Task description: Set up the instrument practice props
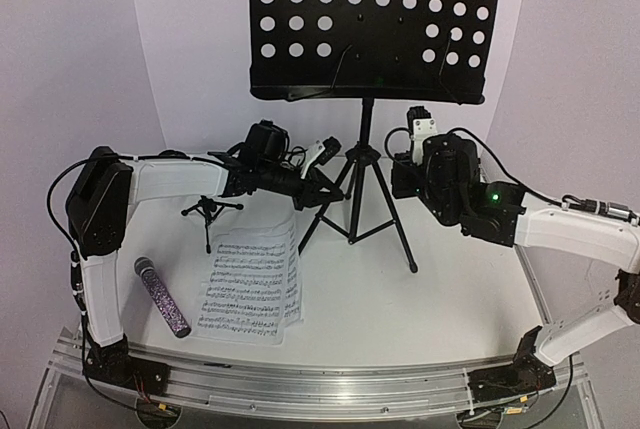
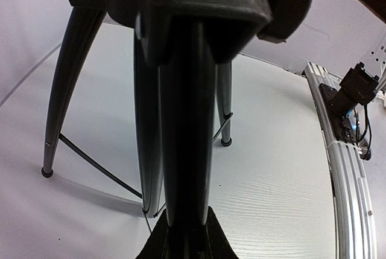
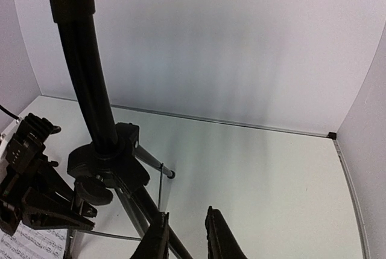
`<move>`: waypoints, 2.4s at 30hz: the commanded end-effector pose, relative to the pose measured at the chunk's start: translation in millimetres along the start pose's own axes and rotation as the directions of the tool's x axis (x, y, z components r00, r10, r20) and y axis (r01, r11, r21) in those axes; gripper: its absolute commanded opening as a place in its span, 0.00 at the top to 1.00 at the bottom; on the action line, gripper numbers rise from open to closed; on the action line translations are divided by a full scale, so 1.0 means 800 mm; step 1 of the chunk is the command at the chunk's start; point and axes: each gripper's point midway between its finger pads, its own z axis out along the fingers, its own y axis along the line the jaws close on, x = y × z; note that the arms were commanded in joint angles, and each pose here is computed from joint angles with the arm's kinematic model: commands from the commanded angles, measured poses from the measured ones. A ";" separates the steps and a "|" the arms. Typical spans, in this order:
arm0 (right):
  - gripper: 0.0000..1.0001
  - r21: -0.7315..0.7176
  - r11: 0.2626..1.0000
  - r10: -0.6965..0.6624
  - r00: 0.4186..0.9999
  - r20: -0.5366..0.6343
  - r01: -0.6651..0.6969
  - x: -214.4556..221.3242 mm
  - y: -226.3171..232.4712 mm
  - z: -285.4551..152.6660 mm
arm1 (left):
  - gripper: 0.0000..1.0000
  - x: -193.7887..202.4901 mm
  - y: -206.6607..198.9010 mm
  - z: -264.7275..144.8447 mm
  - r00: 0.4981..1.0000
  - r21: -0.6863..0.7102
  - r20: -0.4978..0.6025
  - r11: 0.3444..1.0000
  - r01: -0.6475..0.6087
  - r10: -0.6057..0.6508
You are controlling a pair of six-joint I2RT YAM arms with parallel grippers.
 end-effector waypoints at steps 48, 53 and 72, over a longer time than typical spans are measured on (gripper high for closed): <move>0.28 -0.206 0.907 0.087 0.643 -0.761 -0.367 0.199 0.242 -0.032 | 0.25 0.087 -0.095 -0.191 0.981 -0.125 0.001 0.973 0.194 -0.196; 0.25 -0.115 0.915 0.140 0.573 -0.808 -0.386 0.244 0.257 -0.015 | 0.25 0.126 -0.107 -0.197 0.964 -0.138 -0.004 0.955 0.262 -0.265; 0.89 -0.140 0.934 0.056 0.522 -0.851 -0.328 0.309 0.274 0.013 | 0.30 0.175 -0.104 -0.196 0.925 -0.191 0.028 0.906 0.378 -0.380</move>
